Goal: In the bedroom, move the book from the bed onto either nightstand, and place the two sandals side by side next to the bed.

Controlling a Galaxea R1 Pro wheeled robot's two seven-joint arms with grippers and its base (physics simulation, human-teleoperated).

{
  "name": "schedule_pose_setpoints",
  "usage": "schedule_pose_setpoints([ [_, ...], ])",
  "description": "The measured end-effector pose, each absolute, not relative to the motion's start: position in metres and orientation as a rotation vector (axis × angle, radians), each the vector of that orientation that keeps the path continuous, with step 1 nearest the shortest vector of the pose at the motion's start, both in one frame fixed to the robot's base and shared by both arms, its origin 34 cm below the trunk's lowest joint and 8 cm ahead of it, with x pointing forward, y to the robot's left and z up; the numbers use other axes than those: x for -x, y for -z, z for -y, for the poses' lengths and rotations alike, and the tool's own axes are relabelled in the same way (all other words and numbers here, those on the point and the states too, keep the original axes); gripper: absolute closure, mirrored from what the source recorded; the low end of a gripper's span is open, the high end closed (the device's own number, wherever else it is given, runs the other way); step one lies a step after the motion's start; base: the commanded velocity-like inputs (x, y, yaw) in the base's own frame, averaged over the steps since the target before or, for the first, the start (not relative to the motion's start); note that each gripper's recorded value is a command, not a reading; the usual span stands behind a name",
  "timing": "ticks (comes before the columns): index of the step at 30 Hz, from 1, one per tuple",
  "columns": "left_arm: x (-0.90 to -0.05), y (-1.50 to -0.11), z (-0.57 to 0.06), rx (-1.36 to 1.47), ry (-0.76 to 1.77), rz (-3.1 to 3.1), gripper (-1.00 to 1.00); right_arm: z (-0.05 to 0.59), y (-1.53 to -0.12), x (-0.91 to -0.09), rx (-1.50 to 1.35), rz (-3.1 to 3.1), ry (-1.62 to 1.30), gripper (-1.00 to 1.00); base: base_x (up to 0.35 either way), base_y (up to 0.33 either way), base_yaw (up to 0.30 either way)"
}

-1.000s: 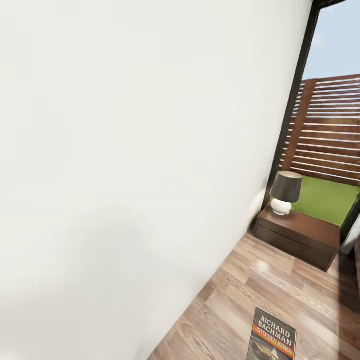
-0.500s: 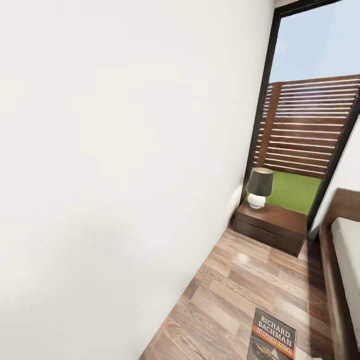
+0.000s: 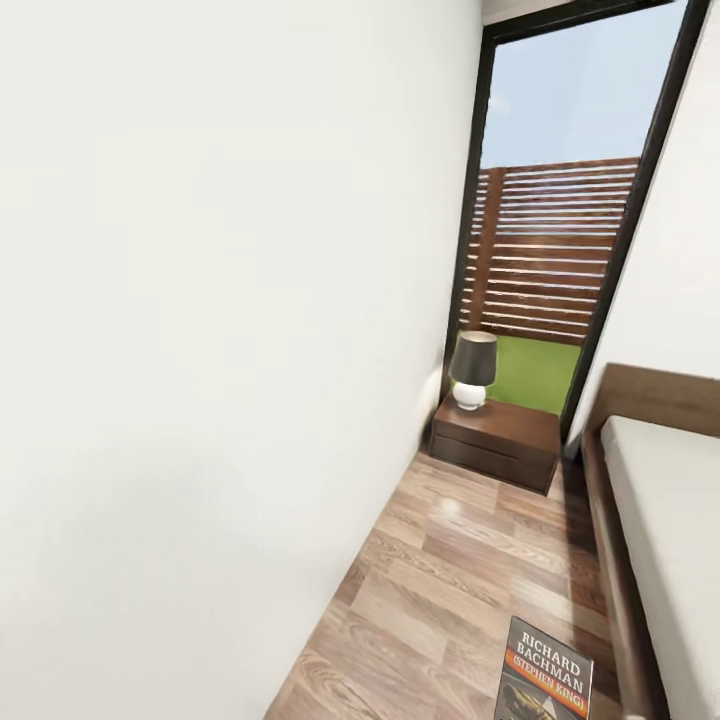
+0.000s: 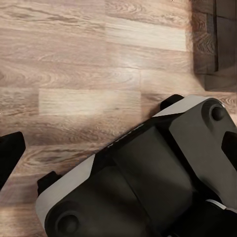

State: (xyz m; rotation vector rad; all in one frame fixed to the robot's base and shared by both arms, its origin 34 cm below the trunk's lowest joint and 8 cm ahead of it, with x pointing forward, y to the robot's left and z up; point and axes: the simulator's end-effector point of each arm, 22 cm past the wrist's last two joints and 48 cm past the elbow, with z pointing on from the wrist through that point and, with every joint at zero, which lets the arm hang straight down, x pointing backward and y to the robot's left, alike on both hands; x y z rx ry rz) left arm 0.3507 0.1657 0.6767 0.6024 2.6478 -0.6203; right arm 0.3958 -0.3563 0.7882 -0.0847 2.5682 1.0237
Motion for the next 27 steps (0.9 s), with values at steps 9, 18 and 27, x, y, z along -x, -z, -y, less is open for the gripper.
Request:
schedule_pose_setpoints([
  [9,-0.3508,-0.6765,-0.1657,-0.602,0.621,-2.648,-1.0,0.3563,-0.788,-0.396,0.085,-2.569,-1.024,1.0,0.163,0.0,-0.282],
  [18,-0.3509,-0.6765,-0.1657,-0.602,0.621,-2.648,-1.0,0.3563,-0.7879,-0.3961,0.085,-2.569,-1.024,1.0,0.004,0.0,-0.282],
  [27,-0.3508,-0.6765,-0.1657,-0.602,0.621,-2.648,-1.0,0.3563,-0.7879,-0.396,0.085,-2.569,-1.024,1.0,0.0,0.0,-0.282],
])
